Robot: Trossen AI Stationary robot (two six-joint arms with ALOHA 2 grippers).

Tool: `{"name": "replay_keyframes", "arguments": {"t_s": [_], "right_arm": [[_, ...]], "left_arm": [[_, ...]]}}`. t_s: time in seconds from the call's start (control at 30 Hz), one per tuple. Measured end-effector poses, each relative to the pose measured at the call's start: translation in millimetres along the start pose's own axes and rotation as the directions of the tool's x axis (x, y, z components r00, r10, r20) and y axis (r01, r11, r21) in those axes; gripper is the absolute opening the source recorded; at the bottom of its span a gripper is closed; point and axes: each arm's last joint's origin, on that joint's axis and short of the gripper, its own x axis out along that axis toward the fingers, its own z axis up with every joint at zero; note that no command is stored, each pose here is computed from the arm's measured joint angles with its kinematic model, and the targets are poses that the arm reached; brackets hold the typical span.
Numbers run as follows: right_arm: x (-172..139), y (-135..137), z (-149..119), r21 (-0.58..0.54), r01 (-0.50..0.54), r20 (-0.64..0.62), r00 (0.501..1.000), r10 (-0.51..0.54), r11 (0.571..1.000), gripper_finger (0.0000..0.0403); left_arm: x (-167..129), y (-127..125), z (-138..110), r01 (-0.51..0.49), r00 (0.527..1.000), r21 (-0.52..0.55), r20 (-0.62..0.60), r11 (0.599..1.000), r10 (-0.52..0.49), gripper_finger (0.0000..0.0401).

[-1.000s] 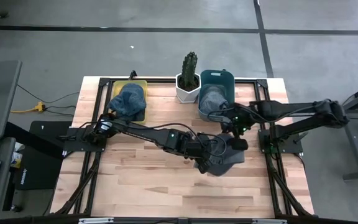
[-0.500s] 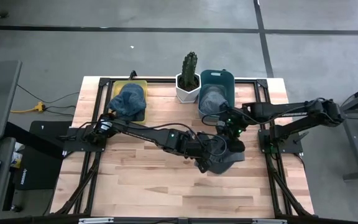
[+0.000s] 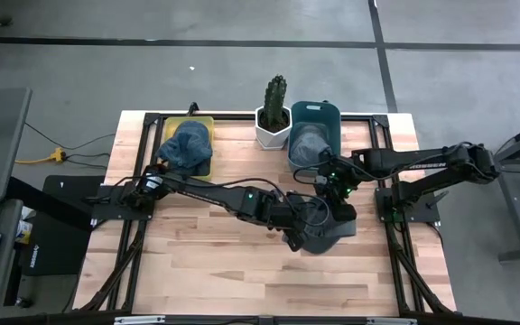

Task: Pick & Place hat
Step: Put the gray cap into the blue bin

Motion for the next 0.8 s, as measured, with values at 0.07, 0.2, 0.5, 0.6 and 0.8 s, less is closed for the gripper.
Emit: {"name": "replay_keyframes", "arguments": {"t_s": [0.07,0.2,0.5,0.6,0.8], "right_arm": [[0.0,-0.1,-0.2,0.002,0.0,-0.001,1.0,0.0,1.0,0.0012],[0.4,0.7,-0.6,-0.005,0.014,-0.009,1.0,-0.014,1.0,0.0005],[2.6,5.8,-0.9,-0.024,0.028,-0.018,0.999,-0.028,0.999,0.0003],[3.1,6.8,-1.2,-0.027,0.038,-0.023,0.999,-0.039,0.999,0.0002],[3.0,6.4,-3.4,-0.021,0.056,-0.045,0.997,-0.057,0.998,0.0001]], "left_arm": [[-0.1,0.1,0.2,0.001,1.0,0.0,0.0,1.0,-0.001,0.0],[-0.1,-0.2,0.3,0.011,1.0,-0.001,-0.005,1.0,-0.011,0.0],[-0.3,-1.3,0.8,0.033,0.999,0.036,-0.01,0.999,-0.033,0.0026],[-0.6,-1.5,0.7,0.04,0.999,0.047,-0.015,0.998,-0.039,0.0067],[-0.4,-0.5,0.8,0.059,0.998,0.039,-0.04,0.997,-0.058,0.0173]]}}
